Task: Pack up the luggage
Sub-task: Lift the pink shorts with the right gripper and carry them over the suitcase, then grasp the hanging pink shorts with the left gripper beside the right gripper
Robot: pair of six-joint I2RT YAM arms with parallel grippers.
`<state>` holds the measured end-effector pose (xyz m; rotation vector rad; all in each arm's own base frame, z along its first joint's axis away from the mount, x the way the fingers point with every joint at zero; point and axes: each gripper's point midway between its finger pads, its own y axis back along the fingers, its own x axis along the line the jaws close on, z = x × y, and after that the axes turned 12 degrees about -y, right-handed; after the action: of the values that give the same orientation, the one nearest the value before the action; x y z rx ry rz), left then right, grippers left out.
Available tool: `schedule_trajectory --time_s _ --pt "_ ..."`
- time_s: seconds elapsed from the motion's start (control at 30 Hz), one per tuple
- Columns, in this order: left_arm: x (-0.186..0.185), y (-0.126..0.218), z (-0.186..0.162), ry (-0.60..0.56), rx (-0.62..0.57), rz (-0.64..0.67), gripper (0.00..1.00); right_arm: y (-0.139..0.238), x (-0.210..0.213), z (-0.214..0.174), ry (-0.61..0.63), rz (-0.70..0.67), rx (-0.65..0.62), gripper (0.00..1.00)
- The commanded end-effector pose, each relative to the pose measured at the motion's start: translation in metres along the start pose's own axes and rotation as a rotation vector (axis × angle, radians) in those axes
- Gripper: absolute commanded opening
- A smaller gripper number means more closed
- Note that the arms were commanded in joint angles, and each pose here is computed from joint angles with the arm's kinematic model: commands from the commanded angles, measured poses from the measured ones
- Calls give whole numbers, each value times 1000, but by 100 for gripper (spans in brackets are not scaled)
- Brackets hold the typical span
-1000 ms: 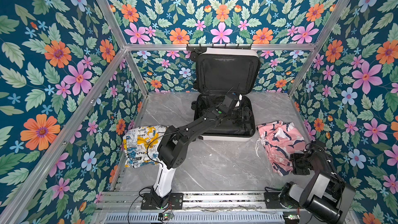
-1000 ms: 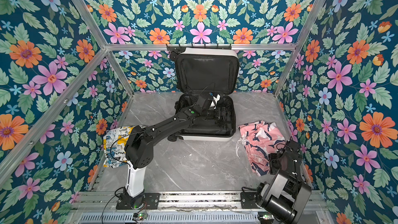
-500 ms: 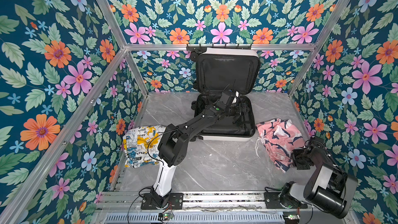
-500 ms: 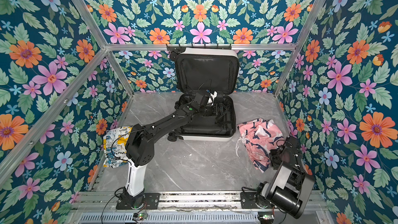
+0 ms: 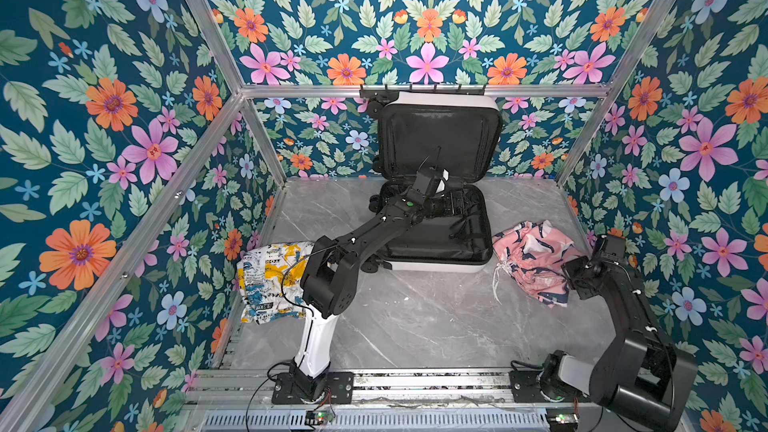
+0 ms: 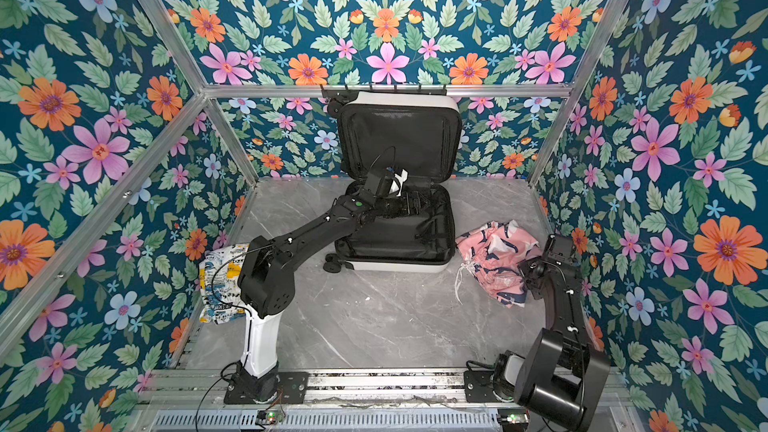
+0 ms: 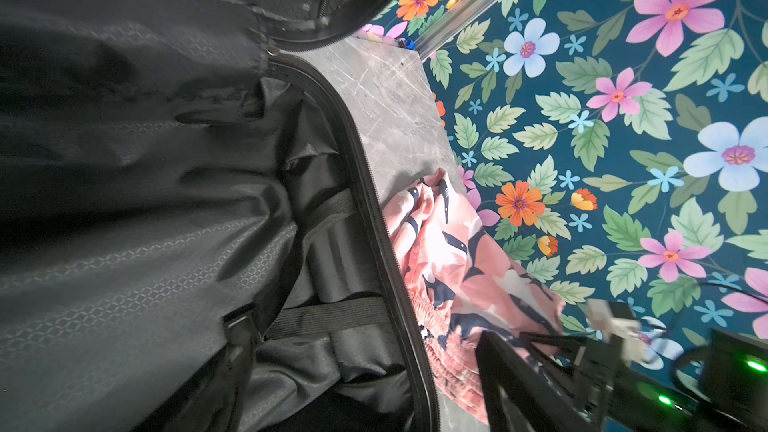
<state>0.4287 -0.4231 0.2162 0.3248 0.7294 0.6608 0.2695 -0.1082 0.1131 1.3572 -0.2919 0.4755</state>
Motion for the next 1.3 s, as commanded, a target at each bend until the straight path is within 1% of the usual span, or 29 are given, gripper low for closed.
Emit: schedule_trajectory --time_s 0.0,0.13,0.23,0.4,0.6,0.73,0.93,1.1,1.23,1.27 --pt "-1 5 9 -12 -25 -19 87 23 10 8 83 8 -81 0" --pt "5 6 12 -7 -27 -18 87 51 40 8 139 95 -132 0" --pt "8 7 13 -3 -27 -21 87 73 79 1 220 183 -153 0" --pt "14 9 14 3 -32 -16 86 122 154 -29 410 337 -203 0" --pt "21 16 11 34 -40 -28 87 167 218 -77 536 539 -167 0" --pt "36 25 10 113 -67 -56 87 196 251 -112 616 664 -109 0" --pt "63 44 13 222 -133 -66 87 247 299 -183 753 894 39 0" --pt "100 62 6 385 -202 -70 87 278 328 -240 825 1032 196 0" --pt "126 79 -1 538 -291 -112 90 296 346 -272 849 1107 294 0" --pt "134 84 -3 587 -321 -131 90 307 349 -277 850 1138 320 0"
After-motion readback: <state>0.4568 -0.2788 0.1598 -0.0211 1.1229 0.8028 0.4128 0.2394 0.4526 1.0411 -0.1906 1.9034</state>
